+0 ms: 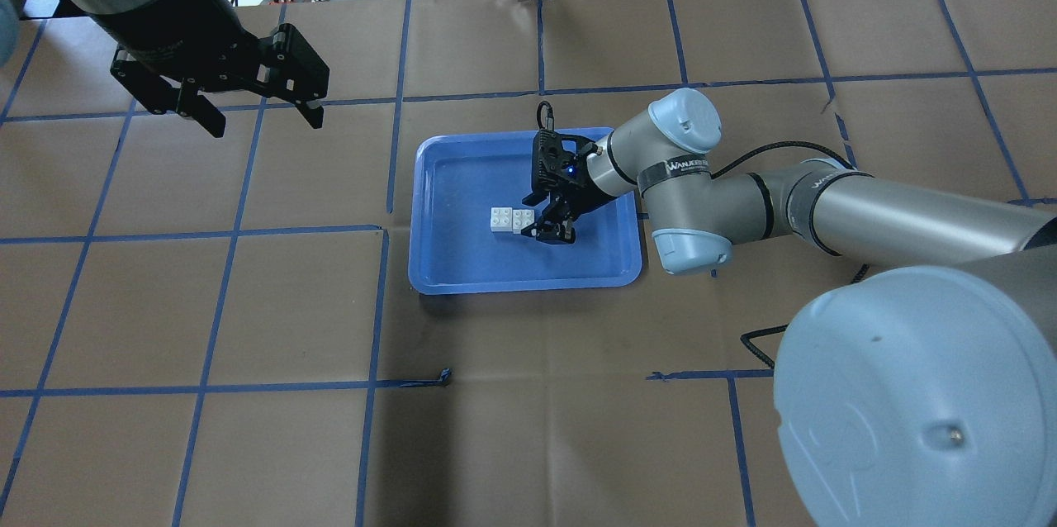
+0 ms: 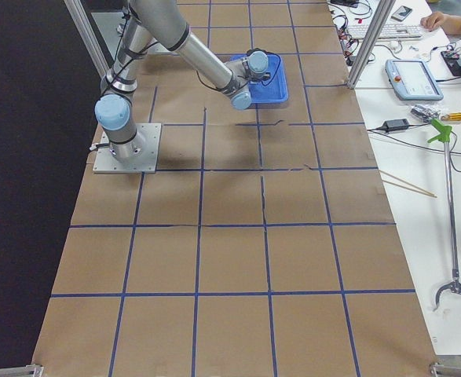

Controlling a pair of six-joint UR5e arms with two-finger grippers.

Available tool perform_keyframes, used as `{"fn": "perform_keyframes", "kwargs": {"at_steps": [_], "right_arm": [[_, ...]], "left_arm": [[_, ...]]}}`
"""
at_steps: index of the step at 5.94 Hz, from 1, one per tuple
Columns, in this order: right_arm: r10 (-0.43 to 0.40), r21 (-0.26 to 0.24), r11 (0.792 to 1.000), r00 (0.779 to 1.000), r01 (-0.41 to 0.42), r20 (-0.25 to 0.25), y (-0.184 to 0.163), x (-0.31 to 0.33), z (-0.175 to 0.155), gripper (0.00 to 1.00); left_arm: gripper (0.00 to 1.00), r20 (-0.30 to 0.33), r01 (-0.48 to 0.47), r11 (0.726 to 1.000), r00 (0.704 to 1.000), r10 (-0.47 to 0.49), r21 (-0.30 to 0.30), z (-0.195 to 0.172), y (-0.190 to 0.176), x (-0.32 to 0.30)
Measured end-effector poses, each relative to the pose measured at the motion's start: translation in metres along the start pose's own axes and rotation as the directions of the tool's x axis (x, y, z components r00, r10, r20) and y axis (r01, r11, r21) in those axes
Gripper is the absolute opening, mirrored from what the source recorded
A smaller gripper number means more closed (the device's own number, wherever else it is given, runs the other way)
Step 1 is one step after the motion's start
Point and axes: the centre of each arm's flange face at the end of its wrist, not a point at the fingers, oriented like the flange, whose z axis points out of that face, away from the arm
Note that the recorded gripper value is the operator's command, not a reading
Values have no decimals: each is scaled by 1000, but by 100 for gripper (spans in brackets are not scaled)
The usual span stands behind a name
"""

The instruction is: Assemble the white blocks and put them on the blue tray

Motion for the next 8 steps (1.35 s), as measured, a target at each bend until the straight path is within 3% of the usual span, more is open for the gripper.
{"fn": "perform_keyframes", "kwargs": {"at_steps": [3,4,5,6,7,8], "right_arm": [[111,-10,994,990,-112,-84,-21,30,-57,100],[190,-66,978,978,-196,-86,-17,31,-94,100],[297,-157,939,951,-307,-84,-12,23,-134,100],[407,-260,866,904,-427,-127,-5,12,-170,100],[515,-329,756,824,-566,-235,6,6,-201,100],[616,-331,613,696,-718,-369,12,0,-229,100]], "left_arm": [[99,0,0,1000,1000,0,0,0,0,0],[99,0,0,1000,1000,0,0,0,0,0],[99,0,1,1000,1000,-1,0,0,0,0],[99,0,1,1000,1000,-1,0,0,0,0],[99,0,1,1000,1000,-1,0,0,0,0],[99,0,1,1000,1000,-1,0,0,0,0]]}}
